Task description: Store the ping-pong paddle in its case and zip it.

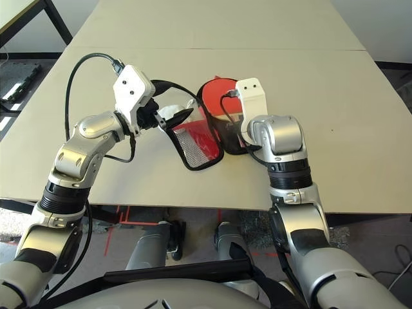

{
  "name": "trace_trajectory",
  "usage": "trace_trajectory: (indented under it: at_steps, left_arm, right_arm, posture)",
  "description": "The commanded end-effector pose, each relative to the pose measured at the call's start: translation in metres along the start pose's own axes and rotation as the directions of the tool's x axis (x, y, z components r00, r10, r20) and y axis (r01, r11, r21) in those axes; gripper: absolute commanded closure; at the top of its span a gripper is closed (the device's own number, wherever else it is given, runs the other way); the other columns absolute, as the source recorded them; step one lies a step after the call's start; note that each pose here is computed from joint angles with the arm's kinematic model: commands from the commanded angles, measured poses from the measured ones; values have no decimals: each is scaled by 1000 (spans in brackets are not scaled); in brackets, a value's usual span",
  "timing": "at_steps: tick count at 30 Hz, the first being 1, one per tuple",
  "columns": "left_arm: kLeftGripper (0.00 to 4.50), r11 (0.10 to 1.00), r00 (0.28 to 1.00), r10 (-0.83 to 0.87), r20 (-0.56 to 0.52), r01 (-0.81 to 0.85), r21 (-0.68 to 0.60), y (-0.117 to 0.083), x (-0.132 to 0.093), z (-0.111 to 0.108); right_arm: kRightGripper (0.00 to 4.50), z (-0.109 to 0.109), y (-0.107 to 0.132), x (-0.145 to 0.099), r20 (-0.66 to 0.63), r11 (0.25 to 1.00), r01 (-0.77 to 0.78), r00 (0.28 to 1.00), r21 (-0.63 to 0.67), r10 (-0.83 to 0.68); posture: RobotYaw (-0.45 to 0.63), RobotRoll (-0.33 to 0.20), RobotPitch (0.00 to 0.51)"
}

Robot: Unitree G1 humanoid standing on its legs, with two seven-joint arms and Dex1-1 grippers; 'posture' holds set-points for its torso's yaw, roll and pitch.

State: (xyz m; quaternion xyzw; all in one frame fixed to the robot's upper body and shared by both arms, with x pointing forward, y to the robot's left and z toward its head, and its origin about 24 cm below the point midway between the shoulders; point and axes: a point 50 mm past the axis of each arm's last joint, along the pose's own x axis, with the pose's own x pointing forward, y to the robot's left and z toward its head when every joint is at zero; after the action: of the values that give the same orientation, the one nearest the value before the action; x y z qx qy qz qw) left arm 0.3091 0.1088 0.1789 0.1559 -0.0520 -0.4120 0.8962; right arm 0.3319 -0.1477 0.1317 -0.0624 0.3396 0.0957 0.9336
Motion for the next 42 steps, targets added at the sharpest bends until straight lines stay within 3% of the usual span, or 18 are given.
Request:
trace_trajectory:
  at_steps: [1, 5, 15, 19, 23, 26, 35, 39, 42]
  left_arm:
    - [0, 1000, 1000, 5, -6, -5, 9, -2, -1, -1]
    - [0, 1000, 1000, 0, -4, 0, 9, -2, 0, -1]
    - [0, 1000, 1000, 1, -6, -1, 19, 0, -3, 1]
    - [0, 999, 1000, 6, 19, -7, 37, 6, -5, 13]
    - [0, 997, 996, 21, 91, -28, 76, 20, -4, 47]
    - [0, 990, 996, 37, 81, -47, 133, 32, -10, 60]
    - [0, 978, 987, 111, -119, -86, 191, 63, -54, 33]
    - [0, 982, 975, 115, -191, -81, 173, 64, -64, 14]
    - [0, 986, 963, 94, -254, -54, 159, 61, -69, -3]
  right_arm:
    - [3436, -8, -4, 2, -28, 1000, 20, 999, 21, -20]
    - [3436, -9, -4, 2, -36, 999, 19, 999, 50, -17]
    - [36, 3, -14, -16, 23, 988, -146, 989, 49, 145]
    - [36, 10, -26, -24, 74, 982, -187, 979, -9, 187]
    - [36, 21, -38, -30, 115, 971, -231, 965, -57, 236]
    - [36, 25, -46, -34, 139, 958, -268, 950, -99, 280]
    - [36, 29, -78, -30, 228, 942, -310, 915, -126, 332]
    - [36, 28, -86, -25, 255, 915, -309, 892, -260, 374]
    - [36, 29, -90, -23, 305, 909, -300, 871, -290, 385]
  posture:
    - [77, 0, 149]
    - [73, 0, 149]
    - [76, 0, 153]
    - [76, 0, 154]
    - [81, 0, 151]
    - [85, 0, 149]
    - [103, 0, 151]
    - [103, 0, 152]
    - [100, 0, 151]
